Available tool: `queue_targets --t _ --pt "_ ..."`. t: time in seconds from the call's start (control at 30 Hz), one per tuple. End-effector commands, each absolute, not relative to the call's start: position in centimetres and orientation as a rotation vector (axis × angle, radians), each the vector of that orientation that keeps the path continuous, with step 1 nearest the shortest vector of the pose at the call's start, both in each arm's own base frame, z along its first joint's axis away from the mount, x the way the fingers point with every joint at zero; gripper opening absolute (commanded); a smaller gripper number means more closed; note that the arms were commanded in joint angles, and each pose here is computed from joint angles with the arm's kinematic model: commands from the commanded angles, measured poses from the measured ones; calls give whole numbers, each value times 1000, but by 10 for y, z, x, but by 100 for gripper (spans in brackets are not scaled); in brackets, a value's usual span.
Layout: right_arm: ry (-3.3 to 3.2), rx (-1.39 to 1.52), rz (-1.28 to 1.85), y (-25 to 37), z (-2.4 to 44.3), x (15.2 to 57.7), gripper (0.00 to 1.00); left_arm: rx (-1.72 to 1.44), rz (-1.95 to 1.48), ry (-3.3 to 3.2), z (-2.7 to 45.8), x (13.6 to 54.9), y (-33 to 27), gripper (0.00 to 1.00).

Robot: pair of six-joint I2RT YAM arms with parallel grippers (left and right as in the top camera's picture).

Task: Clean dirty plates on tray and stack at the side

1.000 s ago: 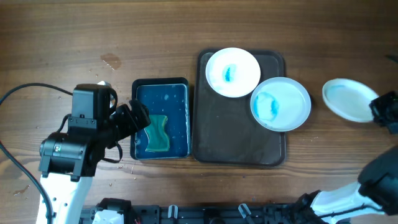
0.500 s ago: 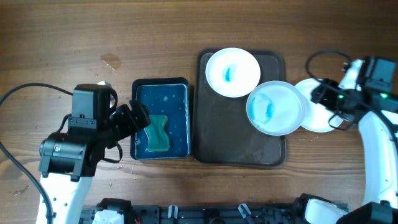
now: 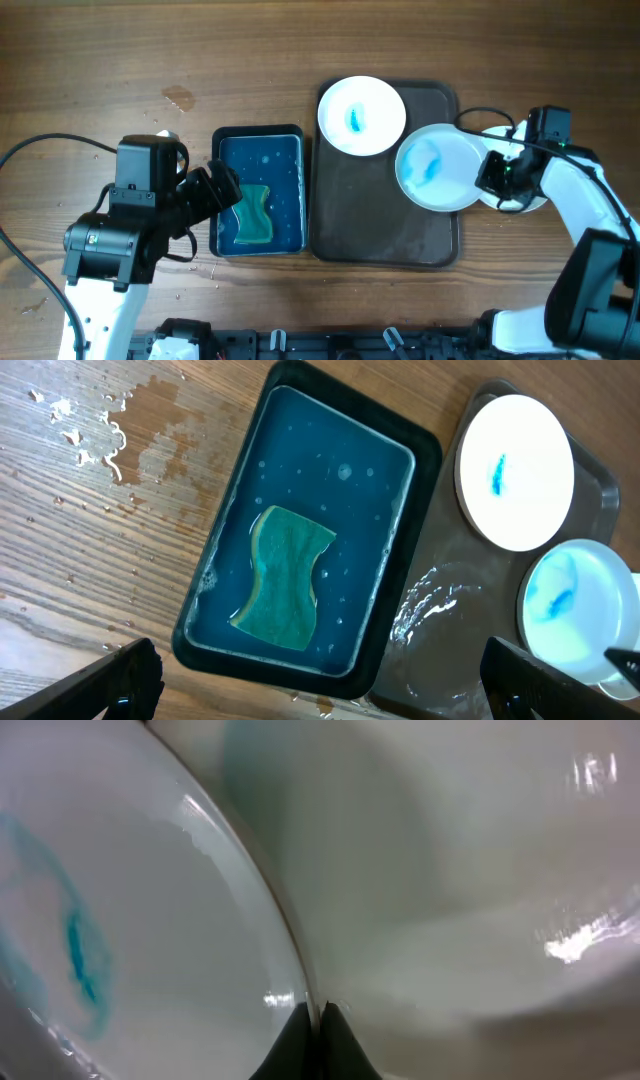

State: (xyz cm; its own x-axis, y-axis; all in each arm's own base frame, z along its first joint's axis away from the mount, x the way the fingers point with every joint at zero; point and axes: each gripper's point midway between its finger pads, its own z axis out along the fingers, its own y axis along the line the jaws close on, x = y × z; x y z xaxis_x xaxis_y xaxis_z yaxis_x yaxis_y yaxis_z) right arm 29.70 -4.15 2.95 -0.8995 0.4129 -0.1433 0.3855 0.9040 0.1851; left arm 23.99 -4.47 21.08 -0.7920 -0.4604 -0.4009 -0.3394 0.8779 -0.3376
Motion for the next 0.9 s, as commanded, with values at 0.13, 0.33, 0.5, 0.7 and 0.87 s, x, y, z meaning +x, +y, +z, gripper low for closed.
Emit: queue_targets --t 0.13,0.33,0.5,0.7,0.87 --pt "2905 420 348 22 92 250 4 -575 -336 2555 215 242 -43 100" --pt "2906 474 384 78 28 238 4 -538 -498 2555 221 244 -64 100" --pt "2759 171 398 85 90 271 28 -396 -476 2714 191 237 -84 73" --pt "2628 110 437 84 156 255 35 -555 -163 2999 76 237 -83 57" --pt "2651 115 432 83 154 249 36 -598 6 3079 11 256 -78 36"
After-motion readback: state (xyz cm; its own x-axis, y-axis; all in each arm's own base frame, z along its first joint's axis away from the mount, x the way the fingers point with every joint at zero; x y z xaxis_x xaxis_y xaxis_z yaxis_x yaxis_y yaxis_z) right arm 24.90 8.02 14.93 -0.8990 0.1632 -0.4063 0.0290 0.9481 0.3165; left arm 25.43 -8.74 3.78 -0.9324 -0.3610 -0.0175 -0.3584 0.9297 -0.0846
